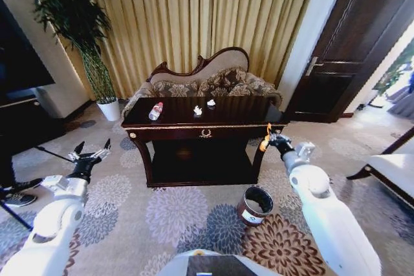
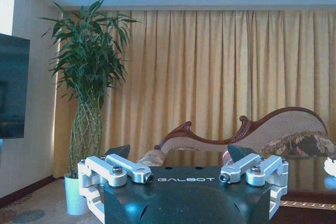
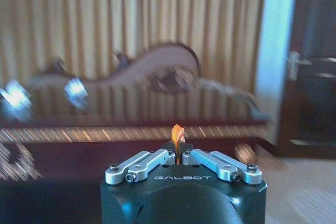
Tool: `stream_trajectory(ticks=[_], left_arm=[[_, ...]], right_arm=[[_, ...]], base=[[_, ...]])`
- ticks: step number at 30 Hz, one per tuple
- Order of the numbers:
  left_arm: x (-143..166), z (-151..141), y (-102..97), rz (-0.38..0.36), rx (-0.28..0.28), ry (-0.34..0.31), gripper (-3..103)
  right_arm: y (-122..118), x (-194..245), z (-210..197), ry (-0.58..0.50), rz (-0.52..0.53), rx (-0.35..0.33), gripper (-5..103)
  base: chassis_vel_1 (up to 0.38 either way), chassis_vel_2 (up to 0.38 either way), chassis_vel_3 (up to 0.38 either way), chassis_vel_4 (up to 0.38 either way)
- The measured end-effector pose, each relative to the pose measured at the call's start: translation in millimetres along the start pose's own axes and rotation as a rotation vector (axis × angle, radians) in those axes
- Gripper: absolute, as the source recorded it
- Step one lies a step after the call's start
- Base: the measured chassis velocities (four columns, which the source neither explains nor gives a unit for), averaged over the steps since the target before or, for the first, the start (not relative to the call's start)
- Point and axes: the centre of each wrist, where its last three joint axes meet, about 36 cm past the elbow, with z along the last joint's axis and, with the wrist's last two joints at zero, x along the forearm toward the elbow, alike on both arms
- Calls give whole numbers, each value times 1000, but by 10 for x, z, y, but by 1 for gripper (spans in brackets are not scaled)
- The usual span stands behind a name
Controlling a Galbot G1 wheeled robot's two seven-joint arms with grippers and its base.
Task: Move to the front of the table and place the trash on the table into the trash bin.
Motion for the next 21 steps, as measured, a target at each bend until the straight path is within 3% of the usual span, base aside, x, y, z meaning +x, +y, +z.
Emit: stream_trajectory(ticks=[3,14,21], left_arm=[[-12,6,5,-1,7,-1,100],[1,82,54,-20,23,11,100],[13,60,30,-22,30,2,100]], right_arm=[[-83,-57,489,97,58,24,2],[-112,-213,1596,317,134,39,2],[-43,-435,1897,360,145,36,2]], base=[[0,0,0,0],[0,0,0,0],[0,0,0,0]])
